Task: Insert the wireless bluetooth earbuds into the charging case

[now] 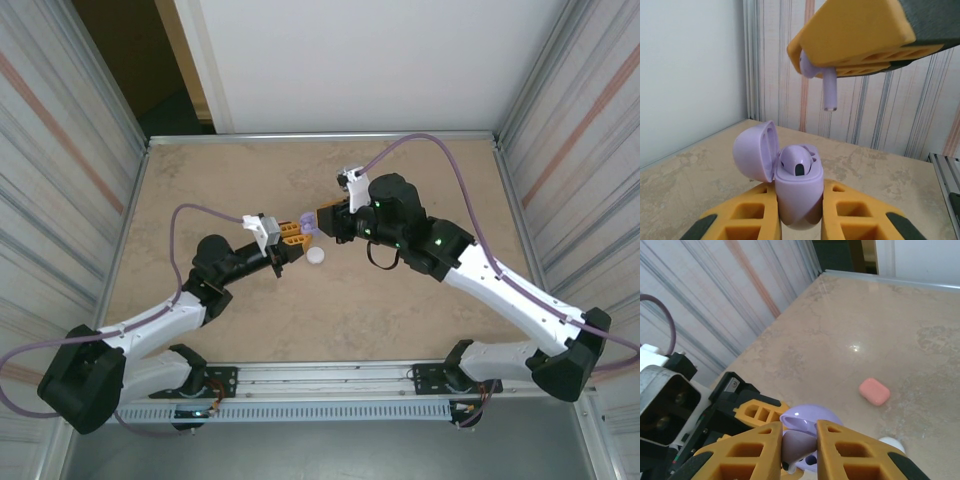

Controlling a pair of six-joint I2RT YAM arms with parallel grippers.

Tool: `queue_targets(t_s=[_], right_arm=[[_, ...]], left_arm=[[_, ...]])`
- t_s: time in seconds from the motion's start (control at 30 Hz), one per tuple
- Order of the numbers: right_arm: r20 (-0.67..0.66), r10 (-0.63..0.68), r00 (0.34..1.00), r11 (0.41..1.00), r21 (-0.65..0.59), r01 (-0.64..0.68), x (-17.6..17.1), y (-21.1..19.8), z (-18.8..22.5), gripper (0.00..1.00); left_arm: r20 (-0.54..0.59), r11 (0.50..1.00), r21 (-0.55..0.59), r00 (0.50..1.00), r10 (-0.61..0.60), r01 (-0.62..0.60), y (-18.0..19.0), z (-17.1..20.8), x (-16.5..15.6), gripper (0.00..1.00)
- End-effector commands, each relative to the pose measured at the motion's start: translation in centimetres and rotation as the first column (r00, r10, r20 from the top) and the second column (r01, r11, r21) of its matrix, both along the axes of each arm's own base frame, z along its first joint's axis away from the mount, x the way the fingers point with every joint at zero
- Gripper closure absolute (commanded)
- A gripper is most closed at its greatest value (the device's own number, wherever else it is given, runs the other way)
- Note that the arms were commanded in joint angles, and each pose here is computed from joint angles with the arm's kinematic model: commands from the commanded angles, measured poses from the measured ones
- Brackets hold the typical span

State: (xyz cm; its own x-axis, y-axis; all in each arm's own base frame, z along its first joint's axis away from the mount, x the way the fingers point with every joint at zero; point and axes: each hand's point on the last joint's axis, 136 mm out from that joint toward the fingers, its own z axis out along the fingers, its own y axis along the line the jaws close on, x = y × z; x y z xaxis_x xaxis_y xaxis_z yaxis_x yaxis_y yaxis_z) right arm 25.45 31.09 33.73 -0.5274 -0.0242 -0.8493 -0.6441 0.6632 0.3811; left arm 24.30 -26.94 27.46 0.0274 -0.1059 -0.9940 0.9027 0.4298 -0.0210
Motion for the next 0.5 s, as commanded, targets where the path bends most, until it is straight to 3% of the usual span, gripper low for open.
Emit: queue_targets(t_s=[0.0,0.47], right_arm=[[0.016,-0.019,1.0,1.0,-0.001,0.019,0.5,0.3,0.0,0.78],[-0.01,-0.025,1.0,0.999,-0.046,0.025,1.0,0.9,-1.7,0.78]], left_arm=[[0.042,0.999,-0.042,0.999,-0.002,0.004,-0.2,2.1,0.0,1.0],[0.044,0.999,-0.047,0.999,-0.001,0.003,-0.1,2.4,-0.1,1.0]])
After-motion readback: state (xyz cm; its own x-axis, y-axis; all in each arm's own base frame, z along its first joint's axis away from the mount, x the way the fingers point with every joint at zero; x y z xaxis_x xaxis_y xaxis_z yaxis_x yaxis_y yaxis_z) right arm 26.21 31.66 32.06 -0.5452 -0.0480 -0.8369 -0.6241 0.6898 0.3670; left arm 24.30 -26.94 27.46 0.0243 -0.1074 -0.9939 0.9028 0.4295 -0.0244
